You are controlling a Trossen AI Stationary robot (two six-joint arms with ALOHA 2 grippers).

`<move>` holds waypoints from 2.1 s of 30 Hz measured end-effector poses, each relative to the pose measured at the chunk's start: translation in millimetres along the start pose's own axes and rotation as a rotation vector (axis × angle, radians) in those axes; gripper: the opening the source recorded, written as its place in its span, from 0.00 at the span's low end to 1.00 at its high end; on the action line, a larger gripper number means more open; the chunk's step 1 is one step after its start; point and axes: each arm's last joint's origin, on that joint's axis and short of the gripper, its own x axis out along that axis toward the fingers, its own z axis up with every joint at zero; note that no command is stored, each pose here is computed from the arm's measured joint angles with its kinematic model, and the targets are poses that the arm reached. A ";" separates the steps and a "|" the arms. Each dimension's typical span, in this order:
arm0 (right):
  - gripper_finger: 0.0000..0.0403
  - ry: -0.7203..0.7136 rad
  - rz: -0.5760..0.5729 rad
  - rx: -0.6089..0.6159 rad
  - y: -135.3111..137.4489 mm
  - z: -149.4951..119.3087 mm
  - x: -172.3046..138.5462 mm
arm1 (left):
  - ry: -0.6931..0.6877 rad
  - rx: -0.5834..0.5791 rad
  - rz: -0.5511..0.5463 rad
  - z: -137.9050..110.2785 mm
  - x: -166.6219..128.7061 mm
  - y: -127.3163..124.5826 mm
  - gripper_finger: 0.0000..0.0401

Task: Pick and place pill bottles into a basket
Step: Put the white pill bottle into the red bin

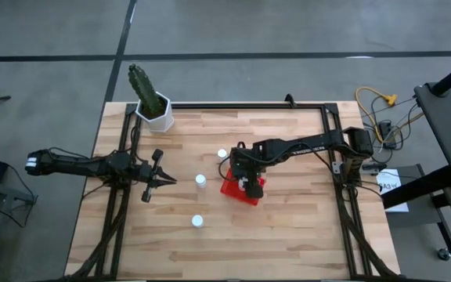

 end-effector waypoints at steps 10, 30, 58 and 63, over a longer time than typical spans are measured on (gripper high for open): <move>0.39 -0.007 -0.007 -0.008 -0.5 0.7 -0.3 | -0.001 0.000 0.000 0.1 -0.1 0.0 0.03; 0.40 -0.008 -0.008 -0.011 -0.4 0.7 -0.7 | 0.000 -0.001 0.000 0.0 -0.1 0.0 0.03; 0.50 -0.045 -0.044 -0.006 -3.4 9.0 -8.4 | 0.001 0.000 -0.001 -0.1 0.0 0.0 0.03; 0.50 -0.086 -0.046 -0.007 -2.9 18.7 -18.1 | 0.001 0.001 -0.001 -0.1 0.0 0.0 0.03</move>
